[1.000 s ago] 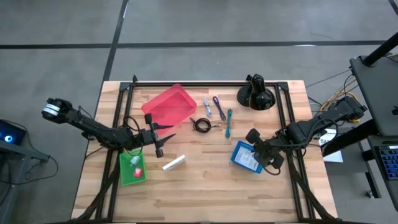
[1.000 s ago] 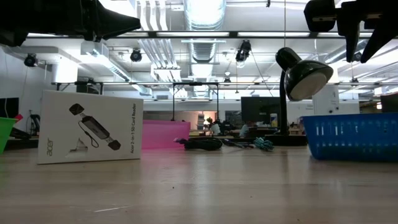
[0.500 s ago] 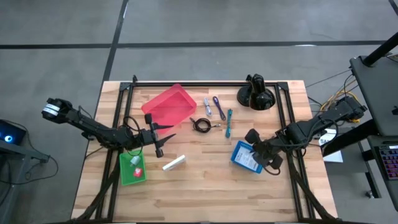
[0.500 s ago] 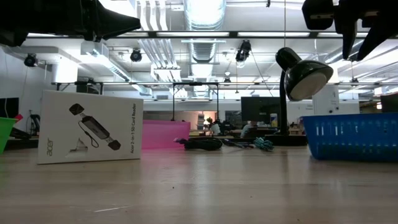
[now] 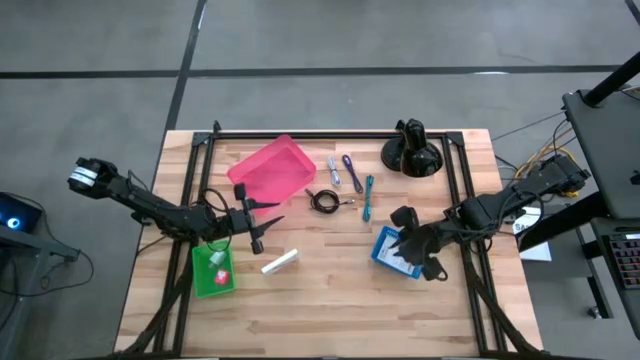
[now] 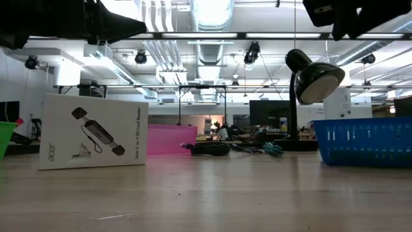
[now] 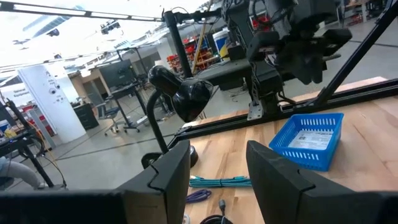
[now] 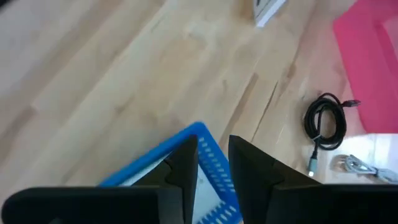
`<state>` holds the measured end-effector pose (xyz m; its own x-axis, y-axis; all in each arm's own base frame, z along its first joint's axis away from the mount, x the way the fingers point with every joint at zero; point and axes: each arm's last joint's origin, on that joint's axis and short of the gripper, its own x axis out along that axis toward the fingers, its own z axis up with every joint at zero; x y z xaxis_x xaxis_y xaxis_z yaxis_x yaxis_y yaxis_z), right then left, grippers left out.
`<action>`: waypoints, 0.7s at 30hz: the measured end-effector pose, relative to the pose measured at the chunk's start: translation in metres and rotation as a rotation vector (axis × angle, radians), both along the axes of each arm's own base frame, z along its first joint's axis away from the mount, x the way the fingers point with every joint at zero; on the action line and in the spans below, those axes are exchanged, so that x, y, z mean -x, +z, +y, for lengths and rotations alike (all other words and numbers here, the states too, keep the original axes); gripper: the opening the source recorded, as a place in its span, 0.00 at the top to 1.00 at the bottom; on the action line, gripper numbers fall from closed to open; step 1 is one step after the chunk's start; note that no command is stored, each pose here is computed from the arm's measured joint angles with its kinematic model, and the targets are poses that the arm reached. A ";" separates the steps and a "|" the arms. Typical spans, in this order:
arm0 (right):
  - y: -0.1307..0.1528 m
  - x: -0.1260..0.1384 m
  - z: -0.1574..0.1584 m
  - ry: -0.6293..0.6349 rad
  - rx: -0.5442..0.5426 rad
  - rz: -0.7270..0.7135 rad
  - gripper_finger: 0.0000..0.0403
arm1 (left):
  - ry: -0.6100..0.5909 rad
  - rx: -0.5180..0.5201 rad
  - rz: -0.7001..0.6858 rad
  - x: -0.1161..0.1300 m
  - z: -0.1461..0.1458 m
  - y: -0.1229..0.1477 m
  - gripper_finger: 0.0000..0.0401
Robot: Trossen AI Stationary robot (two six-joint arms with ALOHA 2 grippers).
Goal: Pick and place items into bin
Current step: Put the card reader box into the blue bin
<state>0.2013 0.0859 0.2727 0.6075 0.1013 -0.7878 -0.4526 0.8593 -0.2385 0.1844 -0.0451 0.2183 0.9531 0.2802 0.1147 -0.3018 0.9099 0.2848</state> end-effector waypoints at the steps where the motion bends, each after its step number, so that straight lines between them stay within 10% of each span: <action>1: 0.001 -0.001 0.000 -0.012 -0.013 -0.007 0.80 | -0.002 0.011 -0.006 0.000 0.000 0.001 0.65; 9: 0.001 -0.001 0.001 -0.101 -0.088 -0.004 0.82 | -0.086 0.326 -0.113 -0.006 -0.003 0.018 0.65; 21: 0.001 -0.001 0.001 -0.196 -0.163 0.012 0.81 | -0.166 0.736 0.196 -0.030 -0.023 0.042 0.65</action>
<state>0.2023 0.0867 0.2736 0.6186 0.1088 -0.7781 -0.2756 0.9575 -0.0853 0.2143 -0.0679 0.2603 0.9728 0.0706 -0.2205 -0.1515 0.9143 -0.3756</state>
